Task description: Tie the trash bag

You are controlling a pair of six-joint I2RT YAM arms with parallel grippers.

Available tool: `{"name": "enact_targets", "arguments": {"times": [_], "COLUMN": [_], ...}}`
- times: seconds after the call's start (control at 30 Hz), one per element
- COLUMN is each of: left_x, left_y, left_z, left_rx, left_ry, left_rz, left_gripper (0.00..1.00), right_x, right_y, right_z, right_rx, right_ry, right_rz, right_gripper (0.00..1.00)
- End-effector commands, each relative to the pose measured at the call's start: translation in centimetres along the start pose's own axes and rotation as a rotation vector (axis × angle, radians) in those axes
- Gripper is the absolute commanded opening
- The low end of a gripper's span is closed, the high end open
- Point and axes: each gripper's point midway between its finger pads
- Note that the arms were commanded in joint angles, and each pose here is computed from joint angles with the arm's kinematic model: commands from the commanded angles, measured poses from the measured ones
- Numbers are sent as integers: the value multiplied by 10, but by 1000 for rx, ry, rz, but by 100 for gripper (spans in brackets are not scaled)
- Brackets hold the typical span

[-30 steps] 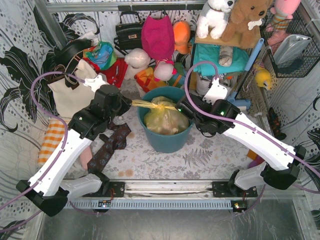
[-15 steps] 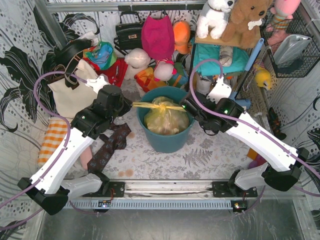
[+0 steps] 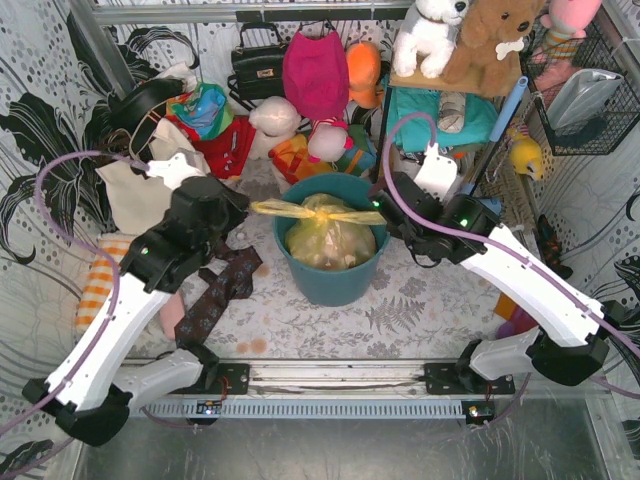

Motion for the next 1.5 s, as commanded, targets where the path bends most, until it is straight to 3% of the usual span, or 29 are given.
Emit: {"name": "enact_targets", "arguments": {"times": [0.0,0.23,0.33,0.5,0.63,0.8,1.07,1.27,1.47], "left_x": [-23,-43,-45,-48,-42,-6,29,58,91], "left_y": [-10,-46,-46,-50,-40,22,116,172,212], "left_z": [51,74,81,80,74,65,29,-2,-32], "left_rx": [-28,-16,16,173,248,320,362,318,325], "left_ry": [-185,-228,-265,-318,-376,-461,-528,-491,-462], "left_rz": [-79,-239,-241,-312,-320,-45,308,410,446], "left_gripper": [30,65,74,97,98,98,98,98,98], "right_x": [-24,-49,-59,-65,-53,-33,49,123,166], "right_y": [-9,3,2,-7,-21,-67,-121,-177,-249], "right_z": [36,67,84,107,103,100,49,8,-23], "right_rx": [-38,-34,-59,-199,-307,-308,-290,-175,-120], "right_ry": [-65,-127,-190,-354,-485,-617,-429,-279,-294], "right_rz": [54,167,197,238,251,105,1,-52,-273], "right_gripper": [21,48,58,97,97,97,97,97,97]}}
Point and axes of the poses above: each gripper's point midway between its finger pads, its own x axis out along the fingers, its own y axis along the line the jaws close on, z = x × y, and after that the axes turned 5 degrees about x, right-handed
